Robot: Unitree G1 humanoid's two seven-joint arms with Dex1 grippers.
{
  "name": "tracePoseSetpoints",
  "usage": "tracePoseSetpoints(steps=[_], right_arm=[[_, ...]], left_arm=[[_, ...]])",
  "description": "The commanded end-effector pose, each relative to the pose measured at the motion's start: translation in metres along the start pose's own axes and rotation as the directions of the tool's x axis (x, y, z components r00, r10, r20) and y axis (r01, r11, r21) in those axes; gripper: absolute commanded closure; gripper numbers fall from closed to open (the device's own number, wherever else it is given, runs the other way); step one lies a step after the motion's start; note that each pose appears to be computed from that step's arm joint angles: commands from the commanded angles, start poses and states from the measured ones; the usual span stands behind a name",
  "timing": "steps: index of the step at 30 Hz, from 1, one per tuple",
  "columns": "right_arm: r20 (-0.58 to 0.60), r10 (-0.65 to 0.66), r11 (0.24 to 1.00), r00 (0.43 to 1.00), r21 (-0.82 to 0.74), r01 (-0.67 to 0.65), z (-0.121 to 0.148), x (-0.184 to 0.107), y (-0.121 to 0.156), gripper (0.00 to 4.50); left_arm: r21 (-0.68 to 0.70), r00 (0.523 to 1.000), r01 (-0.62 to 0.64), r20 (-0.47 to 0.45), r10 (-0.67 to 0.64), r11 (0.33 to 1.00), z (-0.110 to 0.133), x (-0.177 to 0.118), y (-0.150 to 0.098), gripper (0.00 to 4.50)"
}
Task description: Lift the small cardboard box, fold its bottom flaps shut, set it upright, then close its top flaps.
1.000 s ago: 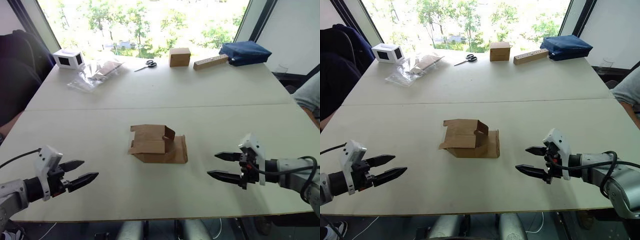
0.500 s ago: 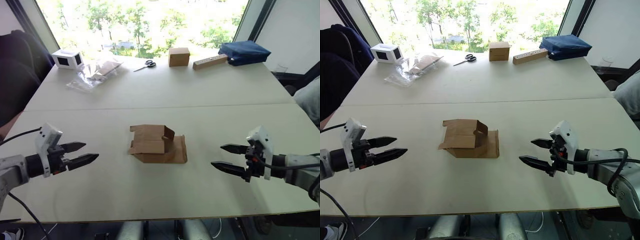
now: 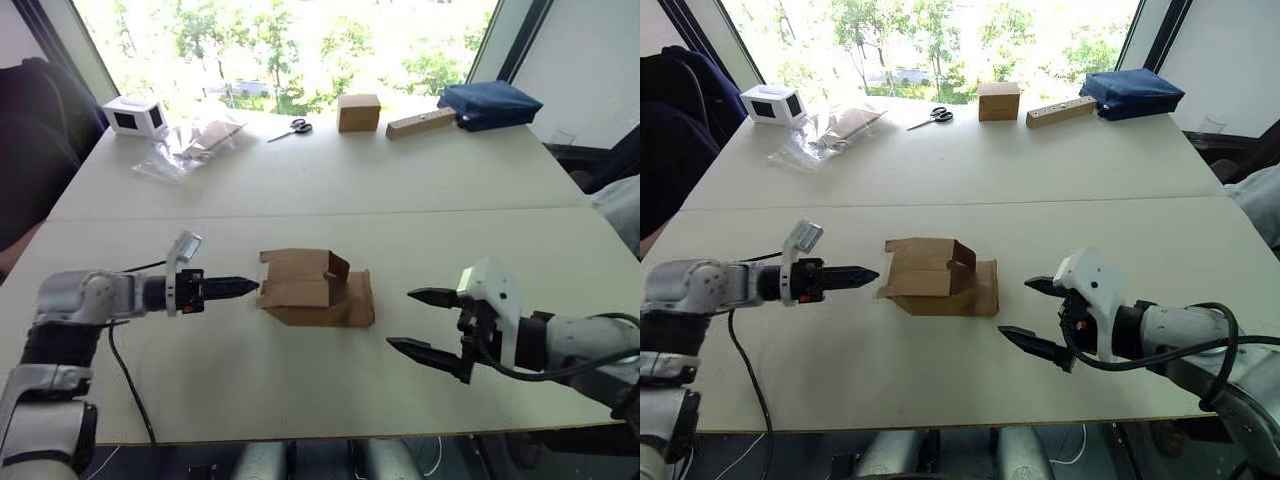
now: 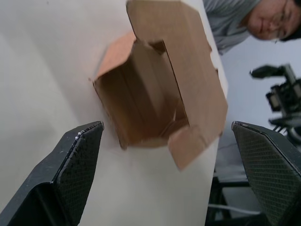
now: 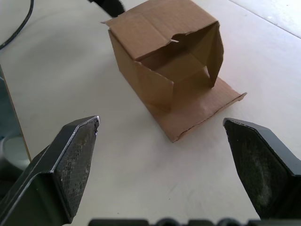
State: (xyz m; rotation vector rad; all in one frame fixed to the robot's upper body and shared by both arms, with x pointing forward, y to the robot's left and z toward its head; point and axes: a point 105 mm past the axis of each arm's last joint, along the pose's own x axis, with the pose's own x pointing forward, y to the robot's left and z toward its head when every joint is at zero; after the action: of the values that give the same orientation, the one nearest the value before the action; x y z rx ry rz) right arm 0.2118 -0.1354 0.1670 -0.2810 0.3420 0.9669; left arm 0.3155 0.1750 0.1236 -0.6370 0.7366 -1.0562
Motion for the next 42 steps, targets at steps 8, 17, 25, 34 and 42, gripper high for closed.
tracePoseSetpoints(steps=[8,17,25,34,42], right_arm=[[-0.003,-0.034,0.998,0.999,-0.05,0.034,0.003,0.001,0.016,0.04],[0.001,-0.075,0.997,0.997,-0.021,0.075,-0.007,0.003,0.016,0.04],[0.009,-0.09,0.996,0.996,-0.025,0.09,-0.011,0.006,0.014,0.04],[0.023,-0.111,0.993,0.994,-0.028,0.112,-0.01,0.006,0.013,0.0],[0.036,-0.126,0.992,0.991,-0.01,0.126,-0.009,0.006,0.011,0.0]], left_arm=[[-0.038,0.99,0.107,-0.084,-0.109,0.994,0.007,0.028,-0.011,0.0],[-0.058,0.982,0.155,-0.099,-0.16,0.986,0.013,0.033,-0.02,0.0],[-0.078,0.977,0.183,-0.1,-0.191,0.98,0.009,0.05,-0.019,0.0],[-0.087,0.974,0.206,-0.077,-0.213,0.975,0.011,0.064,-0.017,1.44],[-0.086,0.967,0.243,-0.056,-0.248,0.966,0.015,0.068,-0.021,4.47]])
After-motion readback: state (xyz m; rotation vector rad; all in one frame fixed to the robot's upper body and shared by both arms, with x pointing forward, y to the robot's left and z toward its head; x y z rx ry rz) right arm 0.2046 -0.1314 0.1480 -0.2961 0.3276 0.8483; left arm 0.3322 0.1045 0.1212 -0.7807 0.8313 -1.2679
